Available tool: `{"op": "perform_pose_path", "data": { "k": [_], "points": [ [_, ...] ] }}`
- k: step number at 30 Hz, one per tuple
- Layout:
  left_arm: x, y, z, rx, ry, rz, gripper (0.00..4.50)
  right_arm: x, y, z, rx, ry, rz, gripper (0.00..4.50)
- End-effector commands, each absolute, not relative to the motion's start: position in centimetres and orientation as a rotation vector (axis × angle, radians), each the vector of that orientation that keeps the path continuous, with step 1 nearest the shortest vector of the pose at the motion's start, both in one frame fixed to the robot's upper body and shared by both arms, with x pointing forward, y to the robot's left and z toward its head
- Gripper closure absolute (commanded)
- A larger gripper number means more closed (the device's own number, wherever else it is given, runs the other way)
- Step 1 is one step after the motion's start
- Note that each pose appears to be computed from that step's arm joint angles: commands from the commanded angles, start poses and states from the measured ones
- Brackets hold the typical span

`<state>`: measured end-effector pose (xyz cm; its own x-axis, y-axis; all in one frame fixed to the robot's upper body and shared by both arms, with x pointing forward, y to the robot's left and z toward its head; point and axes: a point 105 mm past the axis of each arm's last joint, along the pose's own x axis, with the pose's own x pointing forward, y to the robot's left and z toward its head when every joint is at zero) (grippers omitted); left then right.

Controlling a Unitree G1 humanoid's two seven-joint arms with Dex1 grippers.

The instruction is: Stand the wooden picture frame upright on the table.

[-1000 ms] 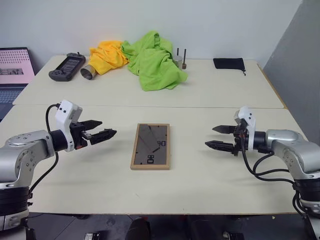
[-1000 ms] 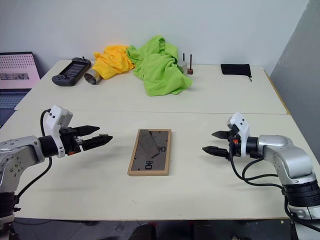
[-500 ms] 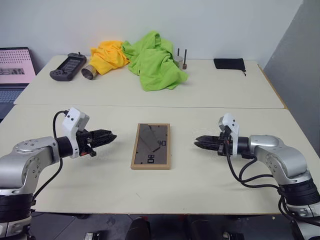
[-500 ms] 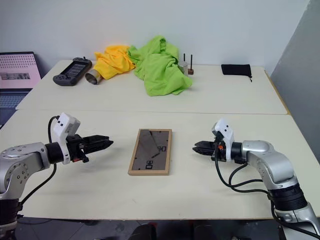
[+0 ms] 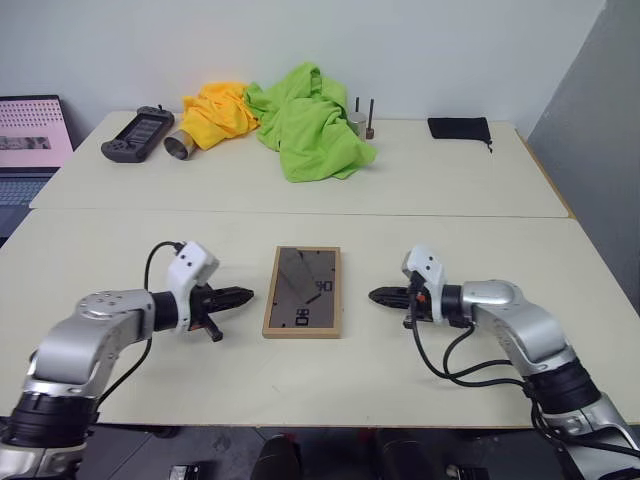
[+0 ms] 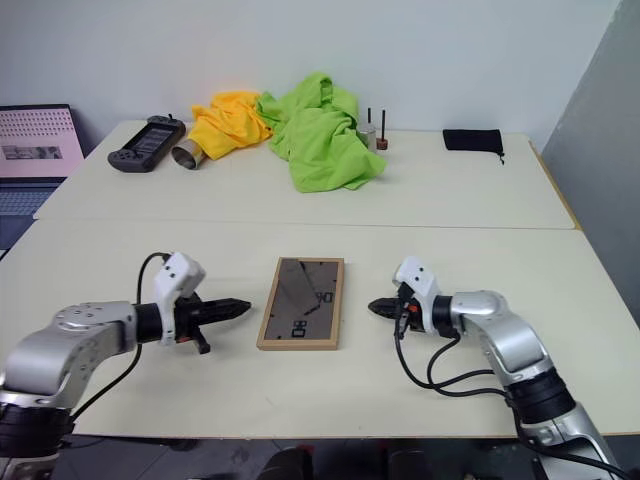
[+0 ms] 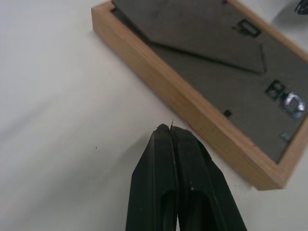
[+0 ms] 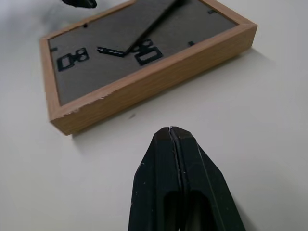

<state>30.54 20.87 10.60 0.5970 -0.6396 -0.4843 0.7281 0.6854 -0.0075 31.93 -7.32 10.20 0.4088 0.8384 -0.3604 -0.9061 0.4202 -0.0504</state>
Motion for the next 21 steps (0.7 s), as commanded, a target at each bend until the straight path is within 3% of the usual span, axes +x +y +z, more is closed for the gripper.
{"op": "perform_pose_path", "data": {
  "k": [1,8,13,21],
  "points": [
    [31.3,19.0,10.7,0.248,0.435,-0.848,4.47,32.1,-5.4,11.0,-0.272,0.238,1.130,4.50],
    [30.5,17.7,10.6,0.263,0.439,-0.939,4.47,30.5,-4.3,11.3,-0.231,0.243,1.211,4.50],
    [30.5,19.9,10.8,0.287,0.472,-0.903,4.47,31.4,-6.3,11.0,-0.263,0.262,1.136,4.50],
    [28.2,21.7,13.4,-0.101,0.657,-1.003,3.10,32.5,-7.5,10.9,-0.281,0.269,1.093,4.50]
  ]
}}
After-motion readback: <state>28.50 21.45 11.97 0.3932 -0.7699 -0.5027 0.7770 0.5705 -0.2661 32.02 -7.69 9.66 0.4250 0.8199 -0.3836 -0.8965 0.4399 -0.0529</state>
